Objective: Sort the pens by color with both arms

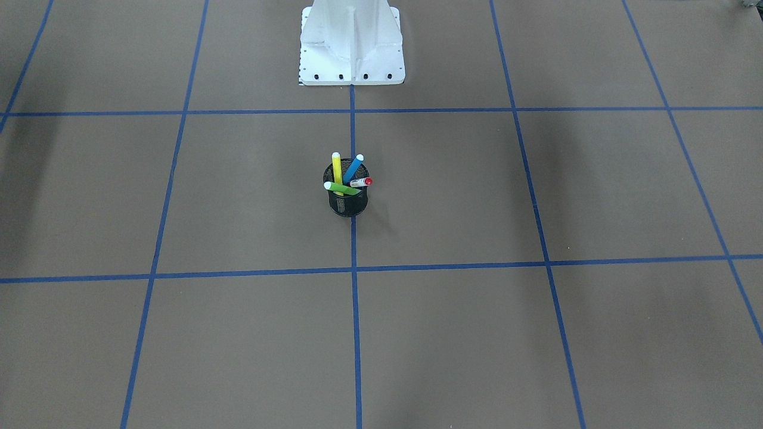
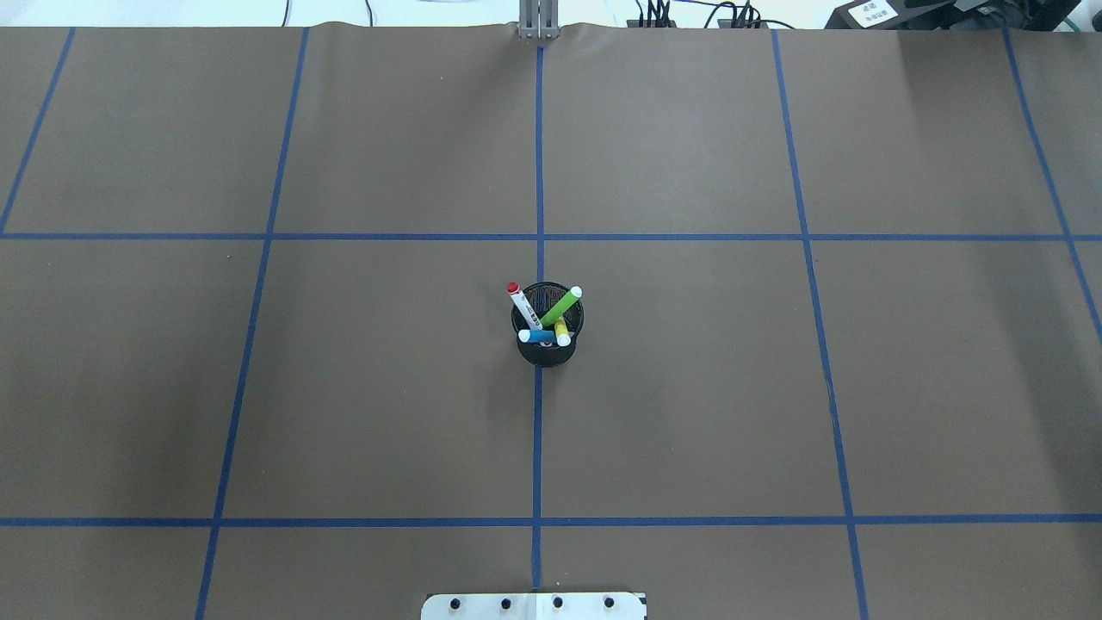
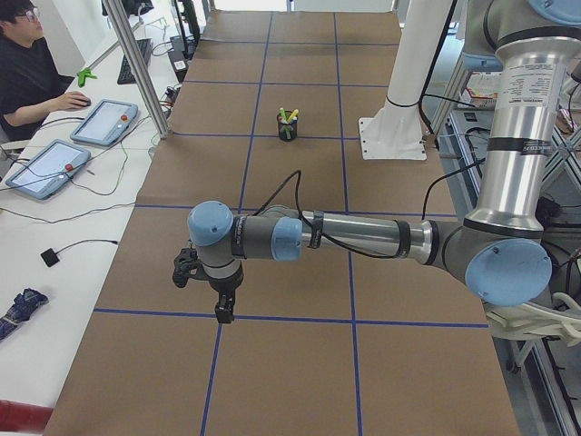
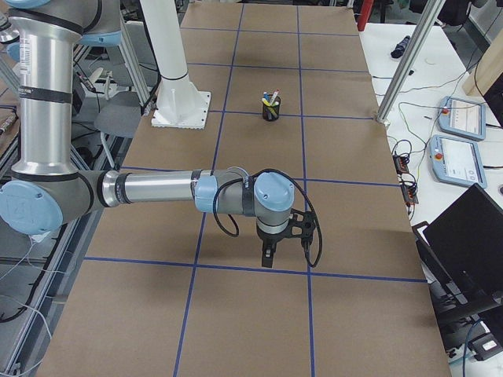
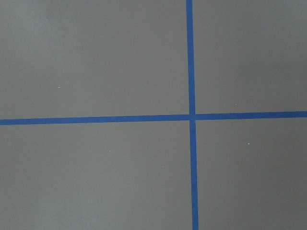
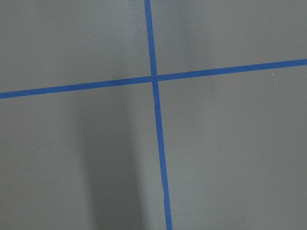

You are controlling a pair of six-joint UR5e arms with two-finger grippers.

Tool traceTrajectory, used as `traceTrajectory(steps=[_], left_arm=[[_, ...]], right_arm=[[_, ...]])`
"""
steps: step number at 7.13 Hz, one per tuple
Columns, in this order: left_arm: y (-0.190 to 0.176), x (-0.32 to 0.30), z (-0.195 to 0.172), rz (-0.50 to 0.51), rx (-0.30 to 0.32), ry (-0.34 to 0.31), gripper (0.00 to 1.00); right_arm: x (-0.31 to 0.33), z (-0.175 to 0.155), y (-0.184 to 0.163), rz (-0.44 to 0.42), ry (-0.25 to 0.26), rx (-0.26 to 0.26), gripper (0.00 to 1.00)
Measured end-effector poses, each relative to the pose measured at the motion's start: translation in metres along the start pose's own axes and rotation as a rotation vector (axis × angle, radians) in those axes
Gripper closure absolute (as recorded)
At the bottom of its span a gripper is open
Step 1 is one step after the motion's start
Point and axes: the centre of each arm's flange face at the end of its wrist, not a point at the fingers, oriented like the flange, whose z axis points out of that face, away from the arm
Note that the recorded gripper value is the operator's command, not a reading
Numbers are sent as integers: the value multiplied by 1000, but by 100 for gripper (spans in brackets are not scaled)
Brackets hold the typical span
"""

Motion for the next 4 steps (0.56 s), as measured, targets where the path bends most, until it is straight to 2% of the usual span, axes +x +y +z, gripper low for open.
traceTrajectory(steps=[4], left_arm=[[-6, 4, -4, -1, 6, 0, 0]], right_arm=[[-3, -3, -2, -1, 8, 9, 0]])
